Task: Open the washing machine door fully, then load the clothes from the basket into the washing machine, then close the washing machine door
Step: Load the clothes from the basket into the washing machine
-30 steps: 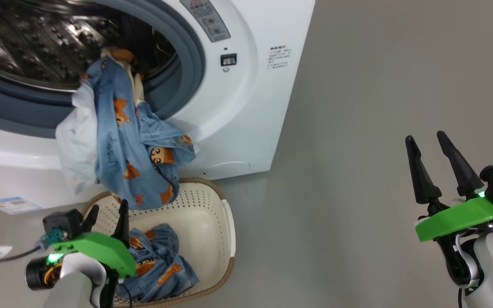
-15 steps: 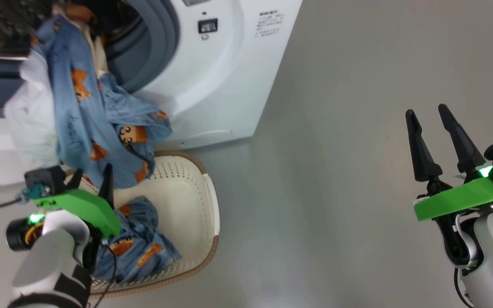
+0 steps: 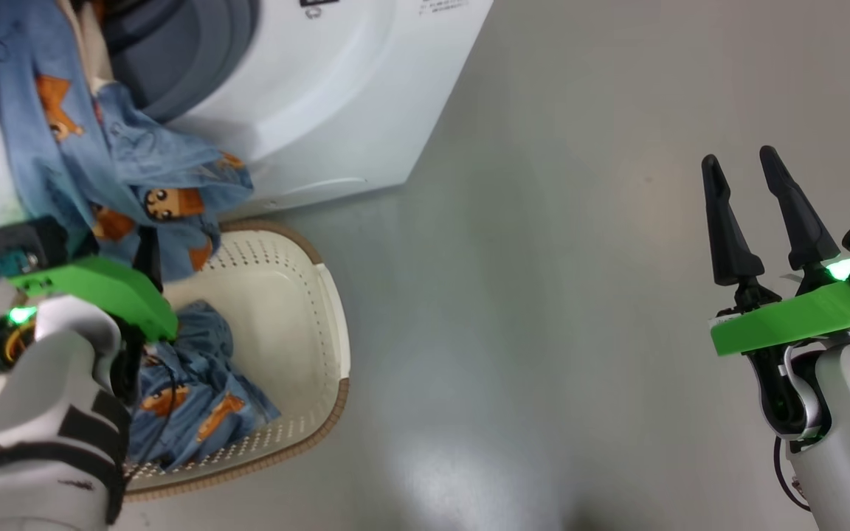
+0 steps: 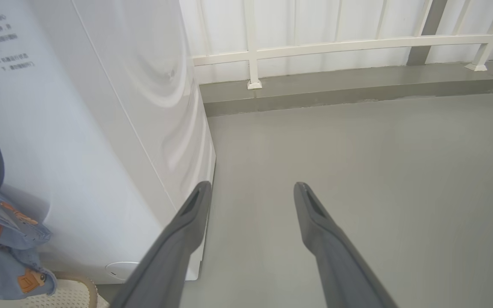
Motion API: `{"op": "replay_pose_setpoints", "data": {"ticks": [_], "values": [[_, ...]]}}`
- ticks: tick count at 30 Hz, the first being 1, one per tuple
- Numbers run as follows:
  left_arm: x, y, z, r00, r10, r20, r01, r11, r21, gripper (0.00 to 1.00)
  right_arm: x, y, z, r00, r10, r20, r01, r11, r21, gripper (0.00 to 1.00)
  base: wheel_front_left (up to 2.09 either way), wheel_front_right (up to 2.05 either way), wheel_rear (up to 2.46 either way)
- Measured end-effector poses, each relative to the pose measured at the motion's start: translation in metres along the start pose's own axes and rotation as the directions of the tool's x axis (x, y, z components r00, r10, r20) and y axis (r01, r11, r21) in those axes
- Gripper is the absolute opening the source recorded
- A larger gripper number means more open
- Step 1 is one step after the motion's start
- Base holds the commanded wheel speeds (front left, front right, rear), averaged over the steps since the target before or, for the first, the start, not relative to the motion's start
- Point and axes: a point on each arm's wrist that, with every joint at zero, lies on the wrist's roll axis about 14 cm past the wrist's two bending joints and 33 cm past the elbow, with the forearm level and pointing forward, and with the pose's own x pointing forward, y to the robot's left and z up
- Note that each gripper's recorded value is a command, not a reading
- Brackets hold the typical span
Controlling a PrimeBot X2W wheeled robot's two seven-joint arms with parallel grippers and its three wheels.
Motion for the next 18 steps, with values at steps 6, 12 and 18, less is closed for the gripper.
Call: {"op": "replay_pose_setpoints", "data": {"ticks": [6,12,18], "values": [[0.018,-0.001,0.005,1.000,-0.006,0.012,0.006,1.000,0.001,1.00,0.003,-0.005,-0.012,1.000,-0.014,-0.027,0.014,1.000,-0.011,1.00,0.00,0.00,0.00],[0.024,0.002,0.005,0.999,0.000,0.036,0.000,1.000,-0.004,0.89,0.006,-0.005,-0.016,0.999,-0.017,-0.036,0.016,1.000,-0.023,1.00,0.00,0.00,0.00],[0.022,0.003,0.014,0.998,0.003,0.060,-0.003,1.000,-0.005,0.00,0.007,-0.003,-0.016,0.999,-0.010,-0.033,0.009,1.000,-0.019,1.00,0.00,0.00,0.00]]}}
